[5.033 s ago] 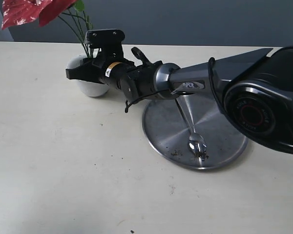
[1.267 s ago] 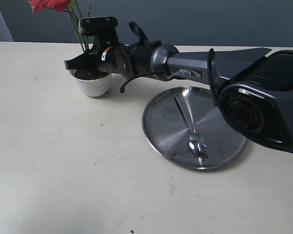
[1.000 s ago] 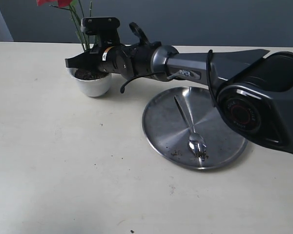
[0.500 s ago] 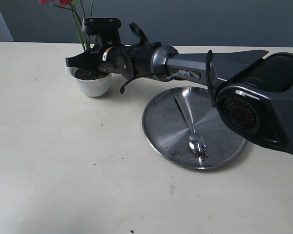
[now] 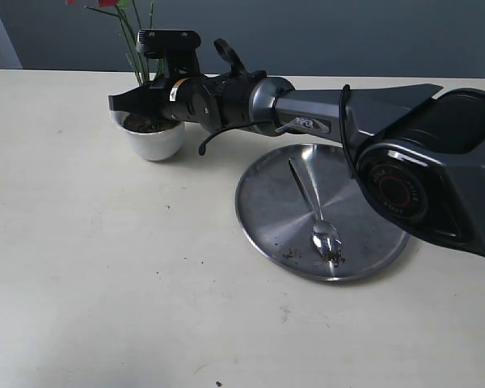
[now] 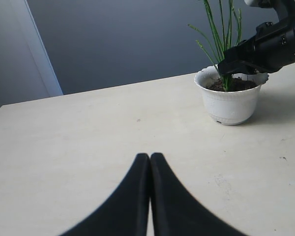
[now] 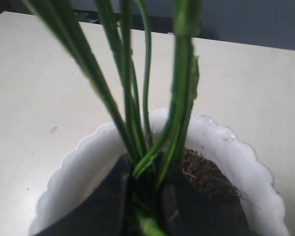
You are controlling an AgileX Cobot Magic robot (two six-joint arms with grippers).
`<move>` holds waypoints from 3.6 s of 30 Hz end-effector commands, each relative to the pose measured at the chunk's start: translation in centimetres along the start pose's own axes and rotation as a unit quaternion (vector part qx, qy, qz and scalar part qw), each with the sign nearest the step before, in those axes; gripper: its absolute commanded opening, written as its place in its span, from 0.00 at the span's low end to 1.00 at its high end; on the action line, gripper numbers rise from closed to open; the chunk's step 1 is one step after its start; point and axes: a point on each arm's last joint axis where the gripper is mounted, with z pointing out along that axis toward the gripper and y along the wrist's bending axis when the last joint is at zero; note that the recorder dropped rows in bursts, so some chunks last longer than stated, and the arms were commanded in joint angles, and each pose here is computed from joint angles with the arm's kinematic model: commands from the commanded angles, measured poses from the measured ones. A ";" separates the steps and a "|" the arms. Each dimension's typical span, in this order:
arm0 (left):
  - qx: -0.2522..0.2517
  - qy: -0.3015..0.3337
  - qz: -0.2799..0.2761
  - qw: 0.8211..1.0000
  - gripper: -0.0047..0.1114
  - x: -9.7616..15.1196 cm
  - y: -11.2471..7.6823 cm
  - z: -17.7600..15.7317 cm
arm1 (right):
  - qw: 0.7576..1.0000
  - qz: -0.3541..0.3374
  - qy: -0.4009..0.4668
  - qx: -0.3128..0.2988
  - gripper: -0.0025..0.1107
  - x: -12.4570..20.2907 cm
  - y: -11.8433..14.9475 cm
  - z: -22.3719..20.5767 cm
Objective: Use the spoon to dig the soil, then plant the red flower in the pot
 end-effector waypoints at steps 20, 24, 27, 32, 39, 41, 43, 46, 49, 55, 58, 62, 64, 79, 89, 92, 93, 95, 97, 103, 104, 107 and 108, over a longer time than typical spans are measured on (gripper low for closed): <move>-0.002 -0.004 -0.002 1.000 0.04 0.0 0.0 0.0 | 0.979 0.027 0.196 0.041 0.21 7.6 -1.4 1.5; -0.002 -0.004 -0.002 1.000 0.04 0.0 0.0 0.0 | 0.980 0.031 0.193 0.041 0.36 7.1 -1.2 1.2; -0.002 -0.005 -0.002 1.000 0.04 0.0 0.0 0.0 | 0.982 0.030 0.184 0.038 0.36 6.6 -1.1 1.0; -0.002 -0.005 -0.002 1.000 0.04 0.0 0.0 0.0 | 0.984 0.028 0.170 0.034 0.36 5.3 -0.7 0.4; -0.002 -0.005 -0.002 1.000 0.04 0.0 0.0 0.0 | 0.988 0.013 0.149 0.029 0.36 3.2 -0.1 -0.8; -0.002 -0.005 -0.002 1.000 0.04 0.0 0.0 0.0 | 0.989 0.008 0.147 0.030 0.36 3.1 -0.1 -0.8; -0.002 -0.005 -0.002 1.000 0.04 0.0 0.0 0.0 | 0.989 0.008 0.147 0.030 0.36 3.1 -0.1 -0.8; -0.002 -0.005 -0.002 1.000 0.04 0.0 0.0 0.0 | 0.989 0.009 0.145 0.029 0.36 3.0 -0.1 -0.8; -0.002 -0.005 -0.002 1.000 0.04 0.0 0.0 0.0 | 0.990 0.009 0.137 0.027 0.36 2.9 0.0 -0.8; -0.002 -0.005 -0.002 1.000 0.04 0.0 0.0 0.0 | 0.992 0.007 0.127 0.025 0.36 2.0 0.2 -1.3; -0.002 -0.005 -0.002 1.000 0.04 0.0 0.0 0.0 | 0.993 0.006 0.117 0.022 0.36 1.4 0.4 -1.7; -0.002 -0.005 -0.002 1.000 0.04 0.0 0.0 0.0 | 0.993 0.005 0.119 0.022 0.39 1.1 0.5 -1.9; -0.002 -0.005 -0.002 1.000 0.04 0.0 0.0 0.0 | 0.992 0.005 0.125 0.024 0.48 1.3 0.5 -1.9; -0.002 -0.005 -0.002 1.000 0.04 0.0 0.0 0.0 | 0.996 -0.010 0.082 0.016 0.54 -0.3 0.9 -2.5; -0.002 -0.005 -0.002 1.000 0.04 0.0 0.0 0.0 | 0.997 -0.030 0.065 0.015 0.54 -1.9 1.3 -3.5; -0.002 -0.005 -0.002 1.000 0.04 0.0 0.0 0.0 | 0.997 -0.038 0.065 0.017 0.54 -1.9 1.2 -3.5; -0.002 -0.005 -0.002 1.000 0.04 0.0 0.0 0.0 | 0.997 -0.038 0.065 0.017 0.54 -1.9 1.2 -3.5; -0.002 -0.005 -0.002 1.000 0.04 0.0 0.0 0.0 | 0.997 -0.039 0.062 0.016 0.54 -1.9 1.2 -3.5; -0.002 -0.005 -0.002 1.000 0.04 0.0 0.0 0.0 | 0.997 -0.042 0.056 0.015 0.54 -2.0 1.2 -3.5; -0.002 -0.005 -0.002 1.000 0.04 0.0 0.0 0.0 | 0.998 -0.049 0.045 0.014 0.54 -2.6 1.4 -3.6; -0.002 -0.005 -0.002 1.000 0.04 0.0 0.0 0.0 | 0.998 -0.052 0.043 0.014 0.54 -2.8 1.5 -3.7; -0.002 -0.005 -0.002 1.000 0.04 0.0 0.0 0.0 | 0.997 -0.065 0.041 0.018 0.54 -3.4 1.6 -3.8; -0.002 -0.005 -0.002 1.000 0.04 0.0 0.0 0.0 | 0.997 -0.065 0.041 0.018 0.54 -3.6 1.6 -3.9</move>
